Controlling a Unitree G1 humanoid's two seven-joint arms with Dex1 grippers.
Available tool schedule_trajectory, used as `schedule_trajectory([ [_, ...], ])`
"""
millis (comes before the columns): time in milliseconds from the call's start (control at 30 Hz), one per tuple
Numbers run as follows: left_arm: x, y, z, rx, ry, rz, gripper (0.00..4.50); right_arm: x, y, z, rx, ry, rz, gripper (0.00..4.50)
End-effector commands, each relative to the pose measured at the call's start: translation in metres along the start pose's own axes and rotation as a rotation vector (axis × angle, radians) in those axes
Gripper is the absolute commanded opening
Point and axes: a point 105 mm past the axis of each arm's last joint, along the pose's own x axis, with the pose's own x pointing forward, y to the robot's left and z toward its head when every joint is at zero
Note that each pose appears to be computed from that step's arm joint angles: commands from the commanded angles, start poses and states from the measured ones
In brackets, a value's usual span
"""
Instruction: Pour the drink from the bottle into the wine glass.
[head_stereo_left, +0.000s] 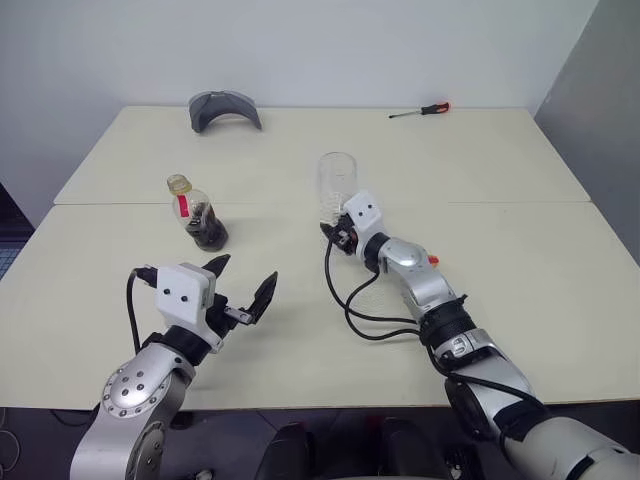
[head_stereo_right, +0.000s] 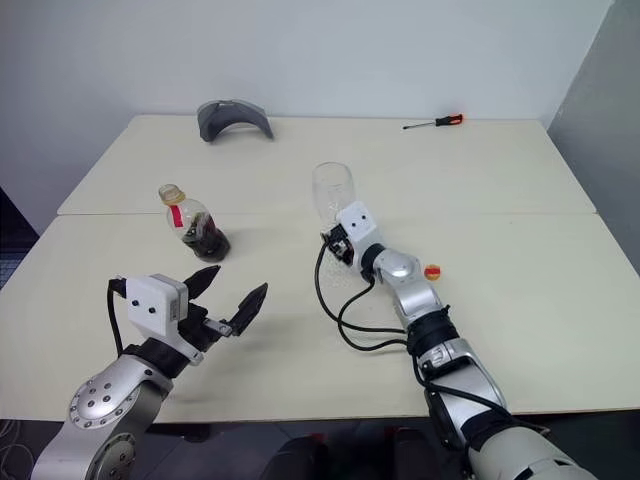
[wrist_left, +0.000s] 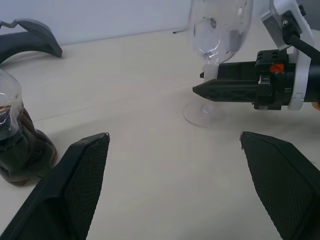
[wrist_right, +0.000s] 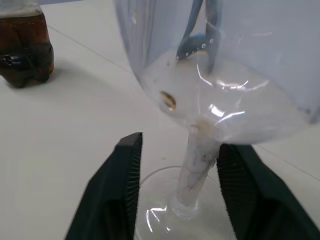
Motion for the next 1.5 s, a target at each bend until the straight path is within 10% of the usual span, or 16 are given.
schedule_trajectory([
  [33,0.000,-0.004,0.007,0.012,-0.034,-0.008,4.50,-0.003,-0.002,0.017,-0.019,-0.055,0.001,3.66],
  [133,0.000,-0.005,0.006,0.007,-0.033,-0.007,4.50,-0.012,-0.003,0.016,-0.022,-0.055,0.007,4.47],
  [533,0.006,0.012,0.002,0.039,-0.043,0.159,4.50,-0.123,-0.018,0.013,-0.054,0.080,-0.004,4.47],
  [800,0.019,0.042,-0.005,0.063,-0.060,0.399,4.50,-0.182,0.018,0.066,0.132,-0.138,0.274,4.47],
  [1500,0.047,0.090,-0.005,0.083,-0.115,0.497,4.50,-0.179,0.035,0.086,0.081,-0.178,0.334,4.47],
])
